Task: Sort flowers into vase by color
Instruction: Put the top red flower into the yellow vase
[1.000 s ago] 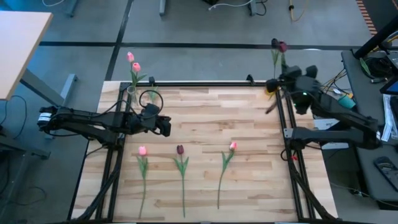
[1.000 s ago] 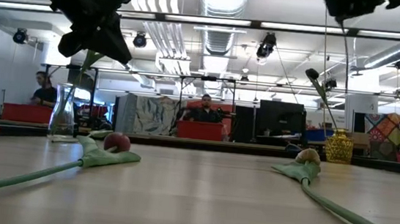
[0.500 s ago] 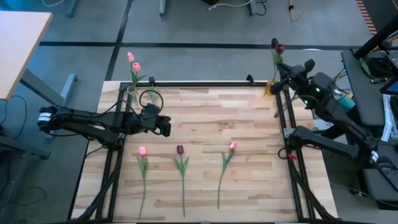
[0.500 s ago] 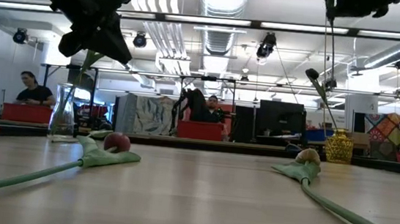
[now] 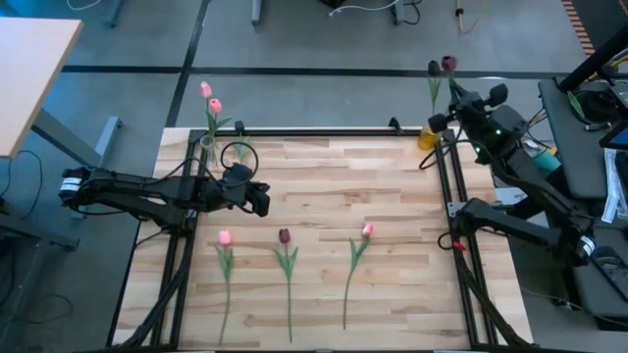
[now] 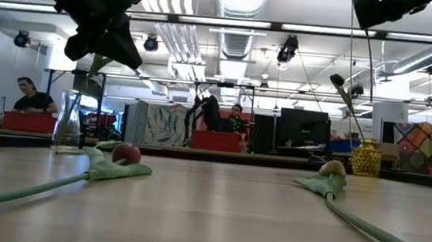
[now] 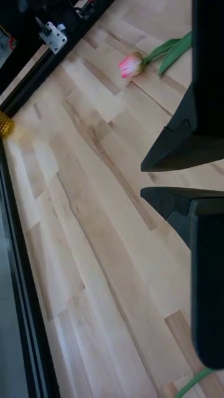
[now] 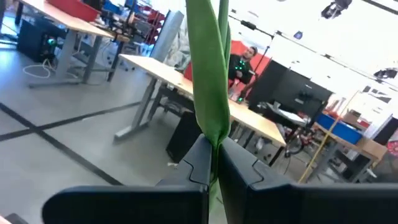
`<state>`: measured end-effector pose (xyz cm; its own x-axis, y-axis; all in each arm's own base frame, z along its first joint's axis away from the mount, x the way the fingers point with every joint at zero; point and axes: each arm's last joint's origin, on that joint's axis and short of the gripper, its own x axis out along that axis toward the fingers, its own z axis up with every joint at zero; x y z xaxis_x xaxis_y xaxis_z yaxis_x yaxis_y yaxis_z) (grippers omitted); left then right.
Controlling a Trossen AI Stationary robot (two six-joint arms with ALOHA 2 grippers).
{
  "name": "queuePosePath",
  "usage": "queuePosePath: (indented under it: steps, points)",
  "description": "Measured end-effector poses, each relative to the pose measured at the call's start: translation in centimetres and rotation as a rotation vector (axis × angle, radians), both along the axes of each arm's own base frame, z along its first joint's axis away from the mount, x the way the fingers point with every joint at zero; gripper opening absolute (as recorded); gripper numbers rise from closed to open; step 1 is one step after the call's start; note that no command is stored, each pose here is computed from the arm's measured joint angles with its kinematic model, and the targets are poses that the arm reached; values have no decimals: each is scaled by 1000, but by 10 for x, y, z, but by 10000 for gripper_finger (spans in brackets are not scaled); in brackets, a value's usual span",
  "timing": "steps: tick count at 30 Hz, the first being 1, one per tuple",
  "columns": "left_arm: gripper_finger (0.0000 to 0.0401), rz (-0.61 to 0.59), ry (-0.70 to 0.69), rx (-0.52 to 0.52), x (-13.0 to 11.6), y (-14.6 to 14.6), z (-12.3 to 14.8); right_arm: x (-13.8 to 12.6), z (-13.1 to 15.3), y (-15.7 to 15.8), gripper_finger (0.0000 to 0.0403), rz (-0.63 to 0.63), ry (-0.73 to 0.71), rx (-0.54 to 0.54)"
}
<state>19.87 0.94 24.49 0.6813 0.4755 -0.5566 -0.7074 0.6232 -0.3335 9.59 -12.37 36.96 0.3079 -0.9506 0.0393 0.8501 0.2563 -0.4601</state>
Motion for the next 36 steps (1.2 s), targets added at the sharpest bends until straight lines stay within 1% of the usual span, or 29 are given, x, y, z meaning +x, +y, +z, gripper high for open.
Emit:
queuePosePath:
  steps: [3, 5, 7, 10, 12, 16, 18, 20, 22, 24, 26, 28, 33, 36]
  points:
    - [35, 0, 0, 0, 0, 0, 0, 5, -3, -5, 9, 6, 14, 17]
    - [35, -1, 0, 0, 0, 0, 0, 13, -8, -9, 9, 35, 21, 42]
    - [35, -4, 3, 5, 0, 0, 0, 19, -10, -11, 9, 23, 34, 48]
    - [35, -4, 4, 6, 0, 0, 0, 32, -14, -15, 9, 124, 40, 89]
    - [35, -10, 10, 14, 0, 0, 0, 39, -15, -21, 9, 164, 47, 120]
    - [35, -16, 15, 21, 0, 0, 0, 61, -25, -36, 9, 312, 91, 260]
    - [35, -16, 15, 22, 0, 0, 0, 71, -30, -44, 9, 366, 136, 330]
    - [35, -16, 15, 22, 0, 0, 0, 80, -30, -52, 9, 379, 193, 385]
    - [35, -16, 15, 22, 0, 0, 0, 87, -34, -59, 9, 375, 294, 468]
    - [35, -19, 17, 25, 0, 0, 0, 94, -39, -68, 9, 350, 403, 515]
    - [35, -23, 22, 31, 0, 0, 0, 100, -39, -76, 9, 317, 497, 498]
    - [35, -29, 27, 38, 0, 0, 0, 105, -36, -85, 9, 290, 548, 437]
    - [35, -31, 34, 43, 0, 0, 0, 102, -32, -108, 9, 239, 580, 317]
    - [35, -31, 40, 44, -1, 0, -1, 91, -31, -121, 9, 211, 576, 287]
